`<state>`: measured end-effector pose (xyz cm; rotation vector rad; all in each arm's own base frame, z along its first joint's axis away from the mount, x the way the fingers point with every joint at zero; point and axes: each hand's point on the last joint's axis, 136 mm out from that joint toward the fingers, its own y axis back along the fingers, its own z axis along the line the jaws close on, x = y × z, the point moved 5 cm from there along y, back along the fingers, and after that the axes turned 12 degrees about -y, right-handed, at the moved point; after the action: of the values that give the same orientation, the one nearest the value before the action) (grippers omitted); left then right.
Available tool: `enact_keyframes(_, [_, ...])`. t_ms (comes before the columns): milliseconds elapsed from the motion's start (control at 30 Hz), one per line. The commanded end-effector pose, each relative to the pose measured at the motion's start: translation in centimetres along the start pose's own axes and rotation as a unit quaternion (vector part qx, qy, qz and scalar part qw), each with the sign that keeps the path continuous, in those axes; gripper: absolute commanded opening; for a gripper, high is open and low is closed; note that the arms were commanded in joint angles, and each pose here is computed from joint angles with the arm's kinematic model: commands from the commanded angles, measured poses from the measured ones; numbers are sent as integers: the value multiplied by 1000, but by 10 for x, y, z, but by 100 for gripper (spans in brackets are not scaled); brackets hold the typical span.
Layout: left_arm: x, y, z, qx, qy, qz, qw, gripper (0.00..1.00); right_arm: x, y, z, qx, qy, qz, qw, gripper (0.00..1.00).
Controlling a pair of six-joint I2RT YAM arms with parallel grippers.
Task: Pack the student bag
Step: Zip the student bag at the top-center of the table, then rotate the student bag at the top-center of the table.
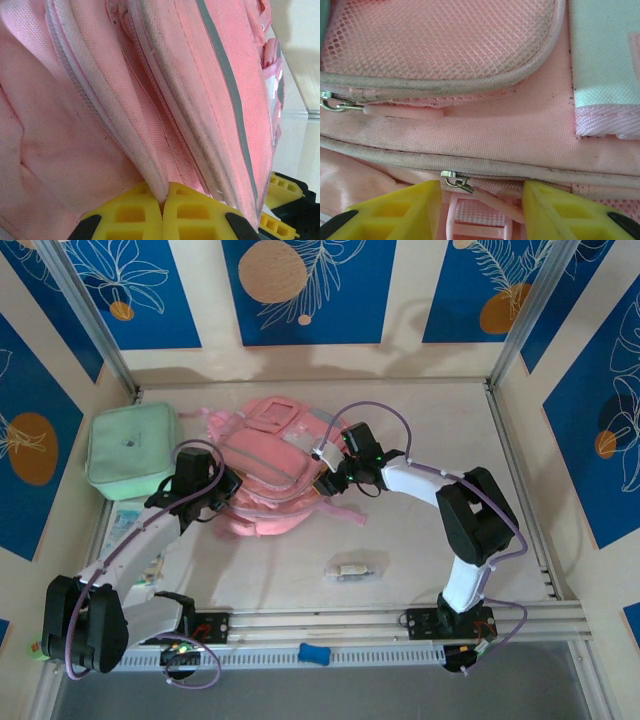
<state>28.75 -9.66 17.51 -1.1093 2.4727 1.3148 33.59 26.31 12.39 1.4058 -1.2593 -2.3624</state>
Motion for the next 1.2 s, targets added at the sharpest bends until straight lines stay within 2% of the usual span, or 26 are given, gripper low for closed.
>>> enact_keyframes(0, [-23,8,-20,35,-11,-37,999,0,0,-6,-2,13,12,16,1000,43])
enact_keyframes(133, [-23,7,-20,36,-8,-36,999,0,1,-15,0,23,28,40,999,36])
enact_keyframes(233, [-22,7,-20,38,-7,-36,999,0,-2,-16,0,25,29,33,999,31])
enact_keyframes(467, [-23,11,-20,34,-11,-39,999,0,-8,-8,-10,60,18,28,998,10])
enact_keyframes(767, [-24,14,-14,25,-10,-43,999,0,-8,17,-45,132,-50,16,990,0])
enact_keyframes(900, [-23,16,-11,22,-11,-42,999,0,-7,27,-64,180,-77,12,980,0])
enact_keyframes(1000, [-23,15,-10,24,-11,-42,999,0,-8,33,-63,158,-105,13,982,0])
enact_keyframes(1100, [-22,13,-12,28,-14,-34,999,0,-19,39,-36,114,-97,-9,989,15])
enact_keyframes(1167, [-19,10,-11,30,-17,-25,999,0,-29,47,-18,84,-119,-23,989,29])
